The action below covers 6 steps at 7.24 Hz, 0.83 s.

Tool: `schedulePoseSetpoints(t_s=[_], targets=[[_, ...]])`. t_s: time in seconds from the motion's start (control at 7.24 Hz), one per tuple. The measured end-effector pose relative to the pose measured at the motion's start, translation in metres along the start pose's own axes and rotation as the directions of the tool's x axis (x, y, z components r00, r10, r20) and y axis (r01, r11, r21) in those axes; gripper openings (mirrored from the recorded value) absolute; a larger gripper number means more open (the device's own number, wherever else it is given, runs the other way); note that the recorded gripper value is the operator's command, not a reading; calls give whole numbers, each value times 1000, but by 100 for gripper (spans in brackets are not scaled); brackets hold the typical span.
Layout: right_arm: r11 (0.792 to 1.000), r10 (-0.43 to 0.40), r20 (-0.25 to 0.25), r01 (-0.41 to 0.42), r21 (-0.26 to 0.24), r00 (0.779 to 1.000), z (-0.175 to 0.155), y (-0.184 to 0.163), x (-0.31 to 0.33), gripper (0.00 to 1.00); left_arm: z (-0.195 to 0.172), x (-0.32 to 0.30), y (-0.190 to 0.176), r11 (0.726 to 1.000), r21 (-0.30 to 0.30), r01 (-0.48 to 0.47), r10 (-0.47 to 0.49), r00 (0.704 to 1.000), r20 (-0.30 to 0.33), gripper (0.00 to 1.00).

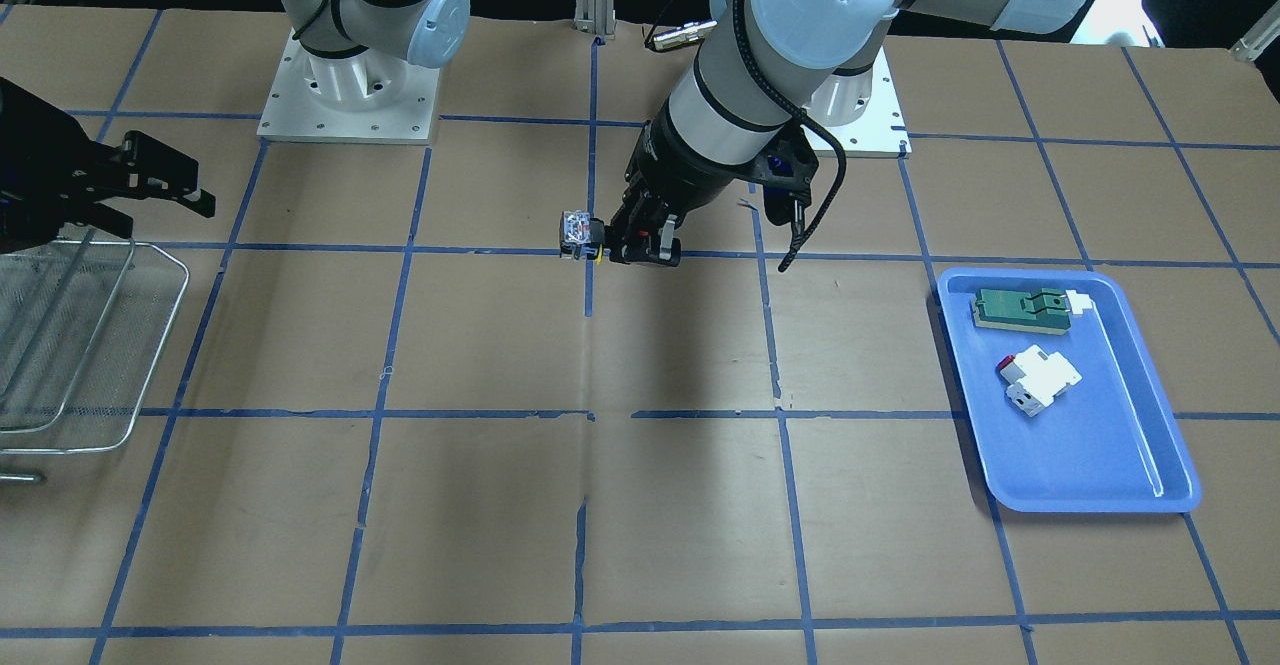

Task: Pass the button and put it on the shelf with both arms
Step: 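Lift the button with the left gripper and carry it toward the table center, then reach the right gripper to the button held by the left gripper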

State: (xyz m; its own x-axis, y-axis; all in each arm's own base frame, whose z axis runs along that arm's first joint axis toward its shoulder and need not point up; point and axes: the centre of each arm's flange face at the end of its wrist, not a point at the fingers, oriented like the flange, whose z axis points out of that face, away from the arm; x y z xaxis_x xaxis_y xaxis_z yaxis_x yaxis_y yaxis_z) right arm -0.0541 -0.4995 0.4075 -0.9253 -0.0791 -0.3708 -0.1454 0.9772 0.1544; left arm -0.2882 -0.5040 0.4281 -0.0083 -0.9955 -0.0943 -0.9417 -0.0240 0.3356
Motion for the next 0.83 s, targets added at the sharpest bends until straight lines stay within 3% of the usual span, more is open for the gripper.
schedulePoseSetpoints(t_s=[0.14, 0.41, 0.55, 0.83], targets=[[1000, -27, 123, 25, 17, 992, 9, -3, -6, 100, 6, -2, 7, 1000, -10, -6, 6, 1000, 10, 0], [997, -27, 367, -3, 80, 930, 25, -20, -22, 100, 20, -8, 28, 1000, -23, 0, 0, 1000, -7, 0], [993, -29, 450, -25, 114, 893, 31, -28, -32, 100, 25, -10, 38, 1000, -30, 6, -7, 1000, -22, 0], [992, -34, 569, -41, 120, 822, 60, -37, -61, 100, 31, -15, 49, 999, -35, 13, -14, 1000, -26, 0]])
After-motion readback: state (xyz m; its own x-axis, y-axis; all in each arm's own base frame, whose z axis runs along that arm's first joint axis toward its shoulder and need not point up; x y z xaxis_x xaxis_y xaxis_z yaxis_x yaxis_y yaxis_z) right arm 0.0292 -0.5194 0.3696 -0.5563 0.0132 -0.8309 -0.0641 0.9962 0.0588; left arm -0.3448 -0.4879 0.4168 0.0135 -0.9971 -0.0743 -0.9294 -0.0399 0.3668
